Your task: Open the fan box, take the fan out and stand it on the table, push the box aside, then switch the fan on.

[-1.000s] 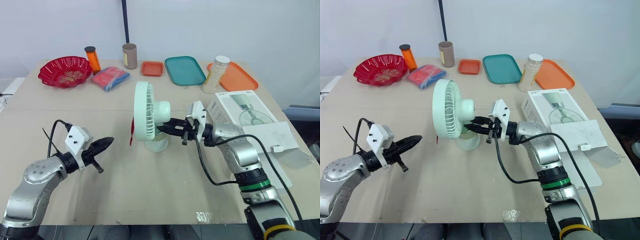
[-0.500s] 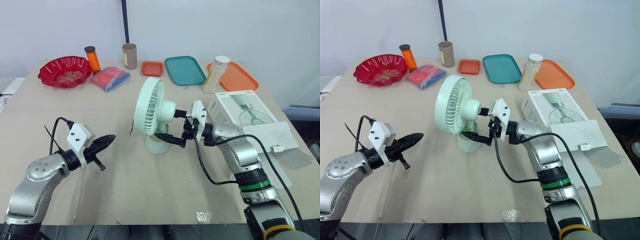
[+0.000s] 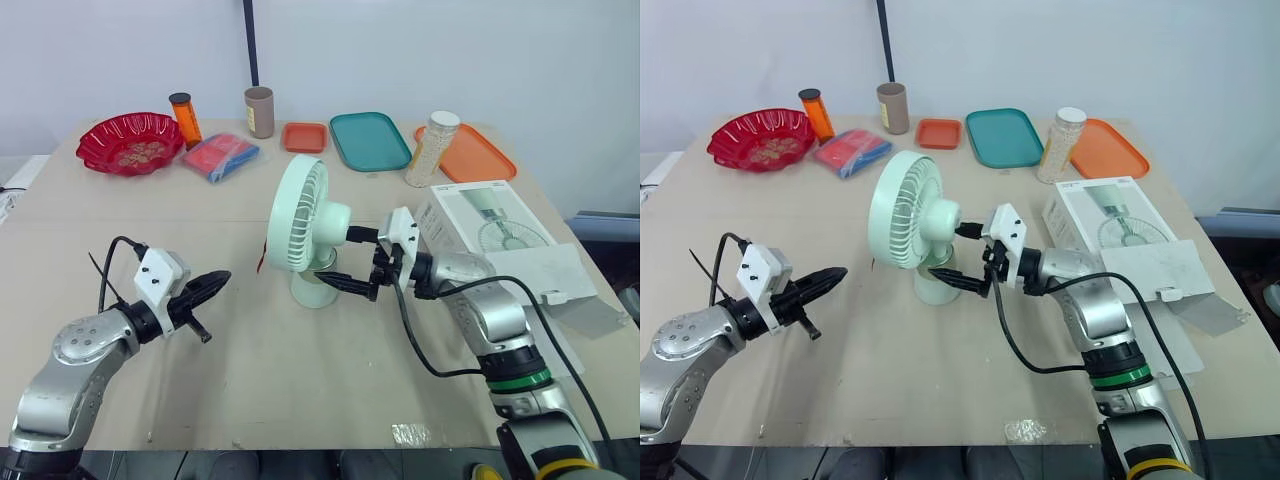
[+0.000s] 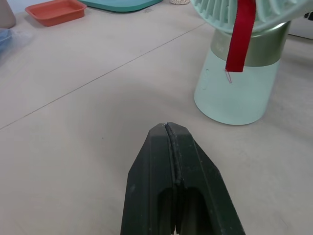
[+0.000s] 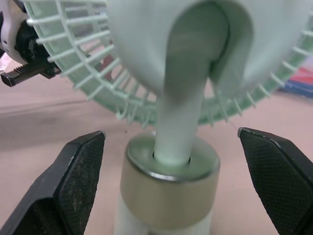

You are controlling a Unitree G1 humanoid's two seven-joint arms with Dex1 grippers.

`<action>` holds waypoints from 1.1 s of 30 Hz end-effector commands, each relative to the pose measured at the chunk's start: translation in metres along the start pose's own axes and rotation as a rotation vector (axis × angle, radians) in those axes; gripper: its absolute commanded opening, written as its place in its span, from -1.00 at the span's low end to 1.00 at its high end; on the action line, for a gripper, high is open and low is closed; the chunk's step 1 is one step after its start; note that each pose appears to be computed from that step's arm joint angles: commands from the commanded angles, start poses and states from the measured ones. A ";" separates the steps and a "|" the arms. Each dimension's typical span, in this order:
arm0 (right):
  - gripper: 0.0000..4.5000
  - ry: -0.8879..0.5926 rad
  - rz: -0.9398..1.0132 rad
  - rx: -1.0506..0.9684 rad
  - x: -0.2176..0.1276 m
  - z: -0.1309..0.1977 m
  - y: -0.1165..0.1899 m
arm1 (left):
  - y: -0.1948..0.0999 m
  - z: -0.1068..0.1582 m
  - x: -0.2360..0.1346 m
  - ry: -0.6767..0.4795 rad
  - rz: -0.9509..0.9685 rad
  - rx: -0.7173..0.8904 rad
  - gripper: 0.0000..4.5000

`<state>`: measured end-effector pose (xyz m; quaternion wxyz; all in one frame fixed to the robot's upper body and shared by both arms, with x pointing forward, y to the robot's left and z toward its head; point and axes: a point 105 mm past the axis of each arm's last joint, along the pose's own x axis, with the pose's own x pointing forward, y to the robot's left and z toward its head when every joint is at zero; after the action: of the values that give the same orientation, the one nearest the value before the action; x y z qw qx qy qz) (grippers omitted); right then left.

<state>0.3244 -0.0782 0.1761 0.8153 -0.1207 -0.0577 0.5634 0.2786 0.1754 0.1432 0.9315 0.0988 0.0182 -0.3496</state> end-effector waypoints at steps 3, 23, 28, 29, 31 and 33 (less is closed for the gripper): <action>0.98 0.000 -0.071 -0.002 -0.026 0.012 0.002 | 0.004 0.011 -0.014 -0.020 0.008 0.037 -1.00; 1.00 0.137 -0.405 0.095 -0.092 0.021 0.068 | 0.007 -0.002 -0.047 0.067 -0.101 0.021 0.98; 1.00 0.193 -0.459 0.062 -0.104 0.016 0.075 | 0.006 -0.009 -0.052 0.091 -0.100 0.041 0.98; 1.00 0.209 -0.481 0.060 -0.109 0.013 0.075 | 0.008 -0.009 -0.052 0.088 -0.087 0.053 0.98; 1.00 0.229 -0.511 0.053 -0.116 0.011 0.076 | 0.009 -0.008 -0.051 0.080 -0.083 0.068 0.98; 1.00 0.256 -0.528 0.025 -0.122 0.009 0.078 | 0.010 -0.008 -0.051 0.082 -0.091 0.076 0.98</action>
<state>0.2122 -0.1647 0.1551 0.9376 -0.1273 0.0579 0.3182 0.2460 0.2155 0.1335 0.9106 0.1267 0.0623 -0.3885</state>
